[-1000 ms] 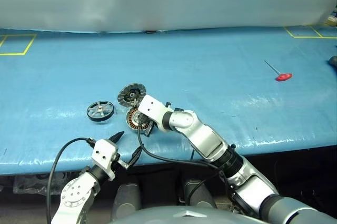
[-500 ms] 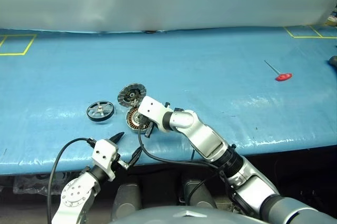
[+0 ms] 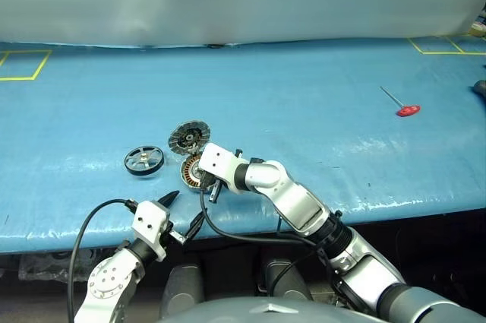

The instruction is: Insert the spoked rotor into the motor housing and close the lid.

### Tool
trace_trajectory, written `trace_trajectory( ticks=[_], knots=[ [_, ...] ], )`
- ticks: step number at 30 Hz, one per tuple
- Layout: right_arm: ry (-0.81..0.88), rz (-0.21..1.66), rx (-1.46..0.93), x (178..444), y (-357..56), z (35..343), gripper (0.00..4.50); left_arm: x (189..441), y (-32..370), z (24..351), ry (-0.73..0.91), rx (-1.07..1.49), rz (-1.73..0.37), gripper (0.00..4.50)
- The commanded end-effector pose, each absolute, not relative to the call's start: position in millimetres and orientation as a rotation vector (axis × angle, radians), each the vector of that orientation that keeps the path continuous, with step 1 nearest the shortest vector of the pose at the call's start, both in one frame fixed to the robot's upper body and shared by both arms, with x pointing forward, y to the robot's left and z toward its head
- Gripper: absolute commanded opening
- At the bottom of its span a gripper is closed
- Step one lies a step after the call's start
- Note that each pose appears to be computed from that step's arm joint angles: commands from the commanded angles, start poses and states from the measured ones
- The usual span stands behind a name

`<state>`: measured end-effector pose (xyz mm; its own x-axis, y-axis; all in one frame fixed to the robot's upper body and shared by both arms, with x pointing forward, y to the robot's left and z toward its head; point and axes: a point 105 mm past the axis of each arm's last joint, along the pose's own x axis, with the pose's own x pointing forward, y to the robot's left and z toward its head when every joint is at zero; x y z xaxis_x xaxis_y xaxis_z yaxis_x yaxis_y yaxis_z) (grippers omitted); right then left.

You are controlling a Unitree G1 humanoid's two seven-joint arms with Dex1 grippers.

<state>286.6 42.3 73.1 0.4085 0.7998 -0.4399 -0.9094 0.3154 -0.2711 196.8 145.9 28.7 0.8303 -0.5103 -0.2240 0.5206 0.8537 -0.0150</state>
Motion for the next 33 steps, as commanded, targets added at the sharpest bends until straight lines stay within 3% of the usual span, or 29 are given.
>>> trace_trajectory(
  ticks=[1, 10, 20, 33],
  knots=[
    [0.187, 1.170, -0.471, 281, 48, 88, 0.02, 197, 145, 38, 0.191, 0.056, -0.554, 4.50],
    [0.093, 1.155, -0.278, 277, 36, 133, 0.02, 198, 157, 59, 0.135, 0.126, -0.570, 4.50],
    [0.103, 1.117, -0.257, 271, 18, 133, 0.02, 199, 191, 103, 0.194, 0.175, -0.643, 4.50],
    [0.097, 1.162, -0.256, 253, 22, 124, 0.02, 258, 242, 162, 0.328, 0.284, -0.707, 4.50]
  ],
)
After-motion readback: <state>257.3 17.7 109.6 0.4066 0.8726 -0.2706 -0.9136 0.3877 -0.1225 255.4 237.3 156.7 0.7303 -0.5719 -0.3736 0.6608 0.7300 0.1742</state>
